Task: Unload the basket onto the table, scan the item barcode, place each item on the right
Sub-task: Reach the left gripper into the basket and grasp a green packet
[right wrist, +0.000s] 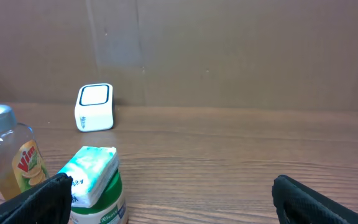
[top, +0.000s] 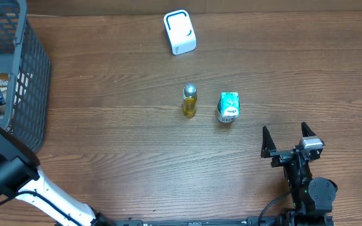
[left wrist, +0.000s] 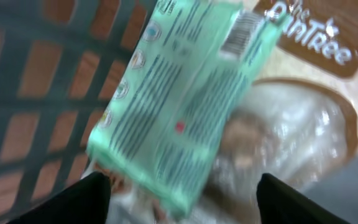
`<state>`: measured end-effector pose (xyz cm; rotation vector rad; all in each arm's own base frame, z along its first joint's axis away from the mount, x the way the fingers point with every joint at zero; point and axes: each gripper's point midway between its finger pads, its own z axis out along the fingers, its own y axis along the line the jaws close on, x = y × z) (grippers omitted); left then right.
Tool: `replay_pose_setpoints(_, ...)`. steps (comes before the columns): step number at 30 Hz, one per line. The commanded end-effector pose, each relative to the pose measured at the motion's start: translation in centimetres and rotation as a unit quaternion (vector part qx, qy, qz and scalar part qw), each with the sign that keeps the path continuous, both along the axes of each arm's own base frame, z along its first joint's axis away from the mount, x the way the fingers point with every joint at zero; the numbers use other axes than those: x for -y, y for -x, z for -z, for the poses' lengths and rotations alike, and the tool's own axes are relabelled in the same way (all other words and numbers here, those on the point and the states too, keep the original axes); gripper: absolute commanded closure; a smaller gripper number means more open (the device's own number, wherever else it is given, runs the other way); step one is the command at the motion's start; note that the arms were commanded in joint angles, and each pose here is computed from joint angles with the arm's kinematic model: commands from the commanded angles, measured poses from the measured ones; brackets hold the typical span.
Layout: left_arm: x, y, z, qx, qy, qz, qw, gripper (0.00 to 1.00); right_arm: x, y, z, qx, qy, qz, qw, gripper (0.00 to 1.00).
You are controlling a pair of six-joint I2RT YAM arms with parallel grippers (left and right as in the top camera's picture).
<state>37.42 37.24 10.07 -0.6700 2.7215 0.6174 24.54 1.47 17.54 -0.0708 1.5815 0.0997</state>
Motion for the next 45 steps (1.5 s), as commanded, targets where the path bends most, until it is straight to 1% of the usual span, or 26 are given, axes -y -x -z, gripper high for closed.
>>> replay_pose_setpoints(1, 0.1, -1.1, 1.5, -0.018, -0.004, 0.052, 0.998, 0.28, 0.2, 0.0, 0.3, 0.001, 0.000, 0.006, 1.000, 0.00)
replay_pose_setpoints(5, -0.5, -1.8, 1.3, -0.004, -0.016, 0.054, 0.998, 0.34, 0.2, 0.0, 0.3, 0.001, 0.000, 0.006, 1.000, 0.00)
replay_pose_setpoints(9, -0.2, -2.5, 2.1, 0.012, 0.001, 0.063, 0.998, 0.40, 0.2, 0.0, 0.3, 0.001, 0.000, 0.006, 1.000, 0.00)
replay_pose_setpoints(13, -0.1, -2.6, 4.5, -0.001, 0.016, 0.064, 0.998, 0.36, 0.2, 0.0, 0.3, 0.001, 0.000, 0.006, 1.000, 0.00)
replay_pose_setpoints(15, 0.0, -2.5, 5.8, -0.010, 0.024, 0.064, 0.998, 0.36, 0.2, 0.0, 0.3, 0.001, 0.000, 0.006, 1.000, 0.00)
replay_pose_setpoints(17, 0.1, -2.3, 6.9, -0.018, 0.029, 0.063, 0.997, 0.39, 0.2, 0.0, 0.3, 0.001, 0.000, 0.006, 1.000, 0.00)
replay_pose_setpoints(18, 0.0, -2.1, 7.3, -0.023, 0.030, 0.062, 0.997, 0.46, 0.2, 0.0, 0.3, 0.001, 0.000, 0.006, 1.000, 0.00)
replay_pose_setpoints(19, 0.1, -2.1, 7.5, -0.025, 0.032, 0.062, 0.997, 0.58, 0.2, 0.0, 0.3, 0.001, 0.000, 0.006, 1.000, 0.00)
replay_pose_setpoints(21, 0.1, -2.1, 7.4, -0.025, 0.032, 0.061, 0.997, 0.96, 0.2, 0.0, 0.3, 0.001, 0.000, 0.006, 1.000, 0.00)
replay_pose_setpoints(22, -0.1, -2.1, 6.6, -0.022, 0.024, 0.060, 0.998, 0.96, 0.2, 0.0, 0.3, 0.001, 0.000, 0.006, 1.000, 0.00)
replay_pose_setpoints(25, -1.0, -2.0, 2.4, -0.017, -0.039, 0.021, 0.999, 0.96, 0.2, 0.0, 0.3, 0.001, 0.000, 0.006, 1.000, 0.00)
replay_pose_setpoints(29, -0.9, -2.6, -4.8, 0.040, -0.102, -0.013, 0.994, 0.96, 0.2, 0.0, 0.3, 0.001, 0.000, 0.006, 1.000, 0.00)
replay_pose_setpoints(32, 0.4, -3.2, -11.8, 0.118, -0.136, -0.021, 0.983, 0.96, 0.2, 0.0, 0.3, 0.001, 0.000, 0.006, 1.000, 0.00)
replay_pose_setpoints(35, 2.7, -3.5, -18.4, 0.212, -0.144, -0.026, 0.966, 0.96, 0.2, 0.0, 0.3, 0.001, 0.000, 0.006, 1.000, 0.00)
replay_pose_setpoints(38, 5.8, -2.8, -24.7, 0.314, -0.128, -0.032, 0.940, 0.96, 0.2, 0.0, 0.3, 0.001, 0.000, 0.006, 1.000, 0.00)
replay_pose_setpoints(40, 8.2, -2.4, -28.2, 0.381, -0.096, -0.036, 0.919, 0.96, 0.2, 0.0, 0.3, 0.001, 0.000, 0.006, 1.000, 0.00)
replay_pose_setpoints(42, 11.8, -2.3, -31.1, 0.453, -0.026, -0.029, 0.891, 0.96, 0.2, 0.0, 0.3, 0.001, 0.000, 0.006, 1.000, 0.00)
replay_pose_setpoints(43, 13.8, -2.2, -32.1, 0.474, 0.011, -0.015, 0.880, 0.95, 0.2, 0.0, 0.3, 0.001, 0.000, 0.006, 1.000, 0.00)
replay_pose_setpoints(45, 17.8, -1.9, -33.4, 0.491, 0.073, 0.029, 0.868, 0.96, 0.2, 0.0, 0.3, 0.001, 0.000, 0.006, 1.000, 0.00)
